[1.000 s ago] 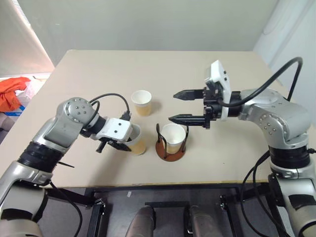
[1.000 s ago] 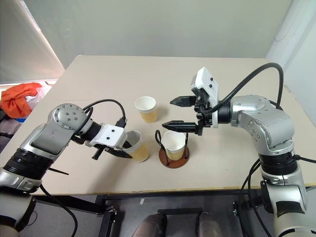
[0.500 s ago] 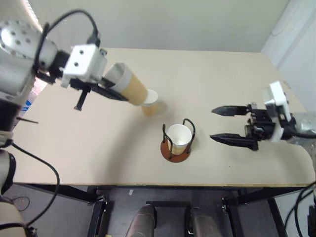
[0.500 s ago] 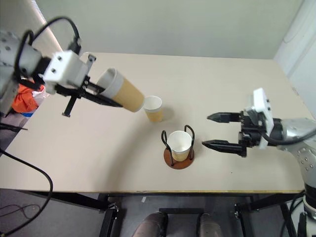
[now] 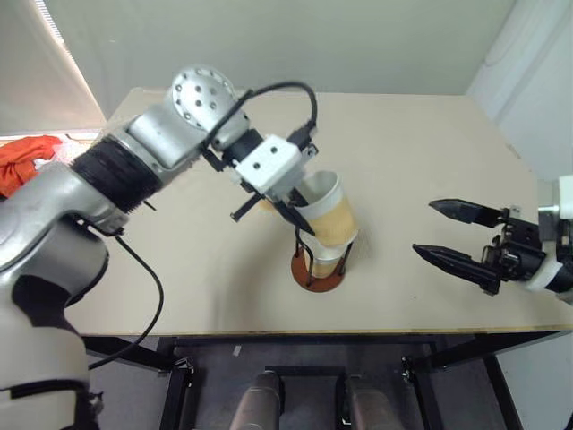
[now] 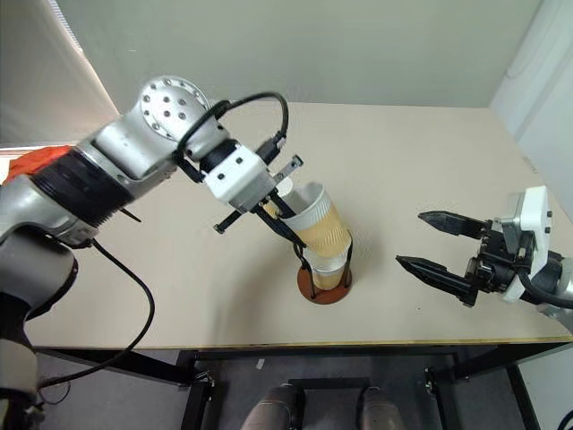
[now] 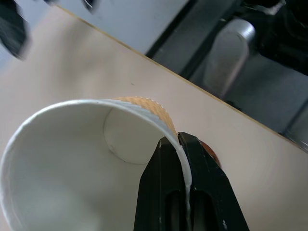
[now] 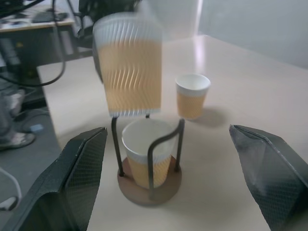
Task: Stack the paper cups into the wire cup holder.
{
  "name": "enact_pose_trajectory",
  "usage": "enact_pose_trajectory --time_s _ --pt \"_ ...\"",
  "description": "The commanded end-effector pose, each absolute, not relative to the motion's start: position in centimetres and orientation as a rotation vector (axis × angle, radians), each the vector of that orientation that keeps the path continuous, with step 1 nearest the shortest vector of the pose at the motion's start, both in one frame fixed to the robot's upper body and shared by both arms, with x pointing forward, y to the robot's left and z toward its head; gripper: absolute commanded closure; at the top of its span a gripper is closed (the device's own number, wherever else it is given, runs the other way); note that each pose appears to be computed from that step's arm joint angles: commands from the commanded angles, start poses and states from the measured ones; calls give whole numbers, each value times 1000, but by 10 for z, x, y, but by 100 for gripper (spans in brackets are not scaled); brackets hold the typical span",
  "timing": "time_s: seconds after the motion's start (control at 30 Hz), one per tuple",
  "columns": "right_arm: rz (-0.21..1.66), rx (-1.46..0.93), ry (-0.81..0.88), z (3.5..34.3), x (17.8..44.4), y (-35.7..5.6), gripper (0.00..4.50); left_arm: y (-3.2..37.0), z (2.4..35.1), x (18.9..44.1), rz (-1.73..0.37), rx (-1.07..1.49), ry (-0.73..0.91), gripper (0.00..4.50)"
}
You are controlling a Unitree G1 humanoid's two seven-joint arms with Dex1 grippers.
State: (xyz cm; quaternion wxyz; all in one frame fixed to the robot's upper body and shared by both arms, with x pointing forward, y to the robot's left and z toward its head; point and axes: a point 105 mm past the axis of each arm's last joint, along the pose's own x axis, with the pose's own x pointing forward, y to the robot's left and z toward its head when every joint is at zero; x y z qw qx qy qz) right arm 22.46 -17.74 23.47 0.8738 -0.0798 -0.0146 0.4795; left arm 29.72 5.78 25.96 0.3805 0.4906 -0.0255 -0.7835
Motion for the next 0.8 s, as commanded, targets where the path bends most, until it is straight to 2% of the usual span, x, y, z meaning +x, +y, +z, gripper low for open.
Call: enact_pose_trajectory --time_s 0.03,0.33,0.43,0.67,0.8 --pt "957 -208 -71 244 215 -179 18 60 268 301 -1992 1378 -94 448" --pt "887 -216 -72 243 214 -181 18 53 263 303 -2015 1399 -128 448" --pt "873 -219 -74 243 213 -183 18 54 260 303 -2026 1370 -86 386" --pt "862 -216 -79 246 217 -185 18 52 257 314 -1983 1426 -100 141" --pt "886 -209 -70 245 220 -183 18 50 270 320 -1926 1357 -142 141"
